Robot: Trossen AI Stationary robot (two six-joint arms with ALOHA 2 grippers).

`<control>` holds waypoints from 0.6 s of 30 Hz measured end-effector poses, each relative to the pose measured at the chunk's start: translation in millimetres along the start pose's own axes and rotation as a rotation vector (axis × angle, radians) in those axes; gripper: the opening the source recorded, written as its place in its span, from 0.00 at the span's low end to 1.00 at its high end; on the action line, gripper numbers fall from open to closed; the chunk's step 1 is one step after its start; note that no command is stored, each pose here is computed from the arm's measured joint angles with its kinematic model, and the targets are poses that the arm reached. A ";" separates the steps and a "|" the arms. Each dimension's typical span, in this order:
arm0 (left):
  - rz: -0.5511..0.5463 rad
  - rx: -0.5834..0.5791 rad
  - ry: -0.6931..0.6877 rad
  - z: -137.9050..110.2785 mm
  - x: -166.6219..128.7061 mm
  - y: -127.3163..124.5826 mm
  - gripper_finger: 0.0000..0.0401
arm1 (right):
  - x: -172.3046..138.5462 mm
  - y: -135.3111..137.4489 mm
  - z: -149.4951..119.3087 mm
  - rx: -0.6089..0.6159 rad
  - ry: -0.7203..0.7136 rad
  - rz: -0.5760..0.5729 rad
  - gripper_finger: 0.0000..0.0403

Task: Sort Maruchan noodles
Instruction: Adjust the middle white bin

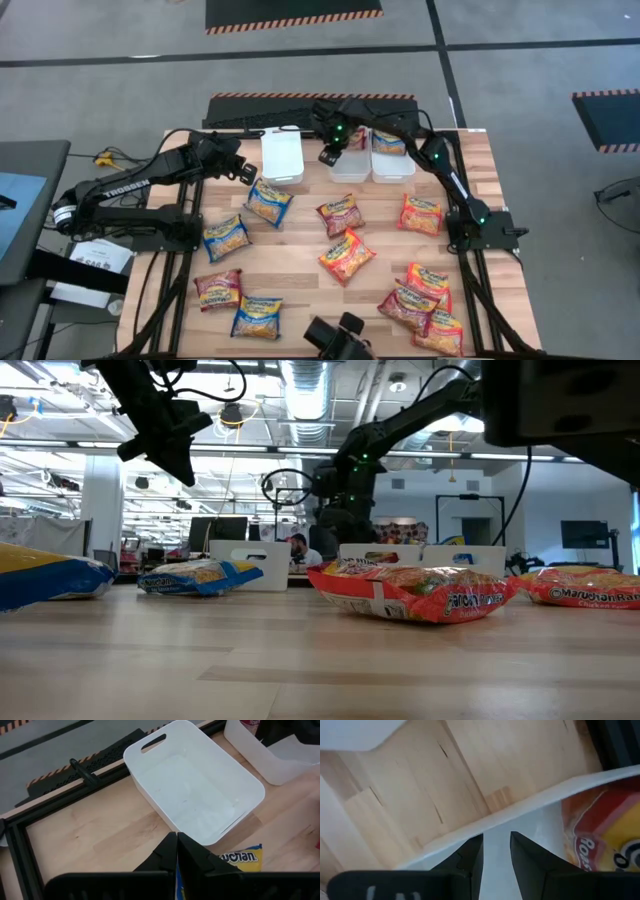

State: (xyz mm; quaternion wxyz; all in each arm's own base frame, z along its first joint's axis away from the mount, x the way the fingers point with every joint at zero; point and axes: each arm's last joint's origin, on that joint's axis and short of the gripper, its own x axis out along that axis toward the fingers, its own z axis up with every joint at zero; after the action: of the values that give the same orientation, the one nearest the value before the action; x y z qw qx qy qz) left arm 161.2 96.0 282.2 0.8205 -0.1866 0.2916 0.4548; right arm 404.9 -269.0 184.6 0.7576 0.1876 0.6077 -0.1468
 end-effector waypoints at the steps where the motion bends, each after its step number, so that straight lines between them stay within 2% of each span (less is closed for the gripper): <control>1: 0.001 0.000 0.000 0.0 0.0 0.0 0.00 | 0.1 1.1 1.0 -0.003 -0.008 0.000 0.31; 12: 0.015 0.000 -0.007 0.2 0.0 0.4 0.00 | 1.3 11.8 8.0 -0.055 -0.069 -0.001 0.31; 18: 0.015 0.000 -0.007 0.2 0.0 0.4 0.00 | 1.4 14.9 12.1 -0.132 -0.108 -0.006 0.31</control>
State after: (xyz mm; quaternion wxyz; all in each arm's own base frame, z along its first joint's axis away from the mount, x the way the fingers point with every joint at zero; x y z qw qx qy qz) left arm 160.9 96.4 282.4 0.8179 -0.1830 0.2902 0.4618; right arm 422.4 -261.4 187.2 0.7996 0.1270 0.5748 -0.1186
